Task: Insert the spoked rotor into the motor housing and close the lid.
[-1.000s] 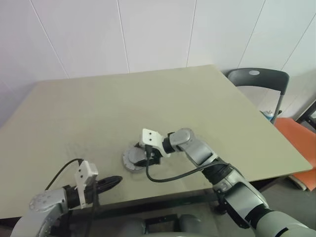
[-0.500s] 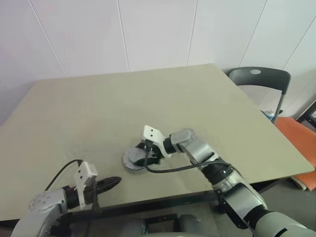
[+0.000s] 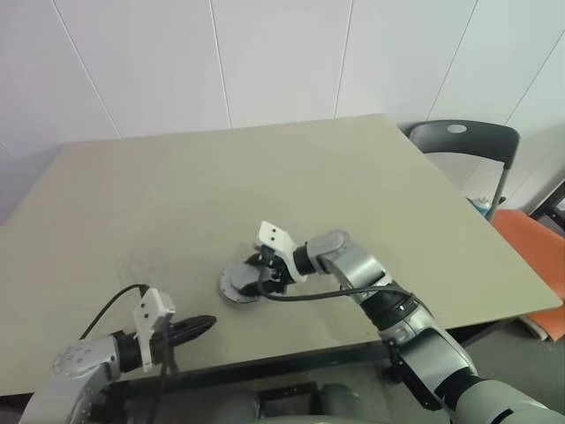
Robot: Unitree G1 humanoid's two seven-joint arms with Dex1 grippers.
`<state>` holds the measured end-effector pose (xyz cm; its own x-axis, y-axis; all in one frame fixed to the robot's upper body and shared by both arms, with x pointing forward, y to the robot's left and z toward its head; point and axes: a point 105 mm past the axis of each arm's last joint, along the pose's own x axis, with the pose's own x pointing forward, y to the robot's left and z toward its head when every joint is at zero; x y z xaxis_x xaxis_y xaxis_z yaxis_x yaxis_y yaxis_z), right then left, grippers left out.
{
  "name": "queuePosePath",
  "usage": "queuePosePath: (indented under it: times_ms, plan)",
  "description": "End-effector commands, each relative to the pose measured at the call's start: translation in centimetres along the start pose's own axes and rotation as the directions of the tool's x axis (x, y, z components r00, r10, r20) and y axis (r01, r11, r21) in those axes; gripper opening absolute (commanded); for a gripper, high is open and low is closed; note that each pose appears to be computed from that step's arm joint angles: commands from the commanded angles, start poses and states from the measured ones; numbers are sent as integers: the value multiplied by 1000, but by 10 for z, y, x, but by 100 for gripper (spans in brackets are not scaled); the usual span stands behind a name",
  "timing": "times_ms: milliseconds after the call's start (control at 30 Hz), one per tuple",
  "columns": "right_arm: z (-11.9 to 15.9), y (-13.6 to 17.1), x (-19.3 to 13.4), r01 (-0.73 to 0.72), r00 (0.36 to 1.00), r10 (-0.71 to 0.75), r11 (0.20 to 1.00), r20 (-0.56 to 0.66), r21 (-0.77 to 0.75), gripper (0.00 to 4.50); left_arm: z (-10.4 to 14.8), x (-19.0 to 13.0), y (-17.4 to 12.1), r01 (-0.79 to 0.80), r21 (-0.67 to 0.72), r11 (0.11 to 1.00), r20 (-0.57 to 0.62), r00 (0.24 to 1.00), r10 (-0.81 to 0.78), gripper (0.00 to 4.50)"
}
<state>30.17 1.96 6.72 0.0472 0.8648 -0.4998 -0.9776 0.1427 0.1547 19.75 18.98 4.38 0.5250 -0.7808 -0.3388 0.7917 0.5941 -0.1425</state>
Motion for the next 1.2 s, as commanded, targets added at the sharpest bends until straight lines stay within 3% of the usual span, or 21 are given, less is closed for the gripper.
queuePosePath:
  times_ms: [33,567,1067,1200]
  plan:
    - [-27,3,6,0,996,4,998,-86,56,327,4,2,0,10,28,1000,9,1000,-10,0]
    - [-44,5,12,40,988,-40,999,-149,0,327,0,1,2,-1,28,1000,5,1000,0,0]
    - [-56,9,16,81,979,-68,995,-191,59,327,3,4,6,-3,36,999,9,1000,3,0]
    - [-46,11,18,61,989,-46,993,-138,104,327,4,4,7,-7,39,999,8,1000,6,0]
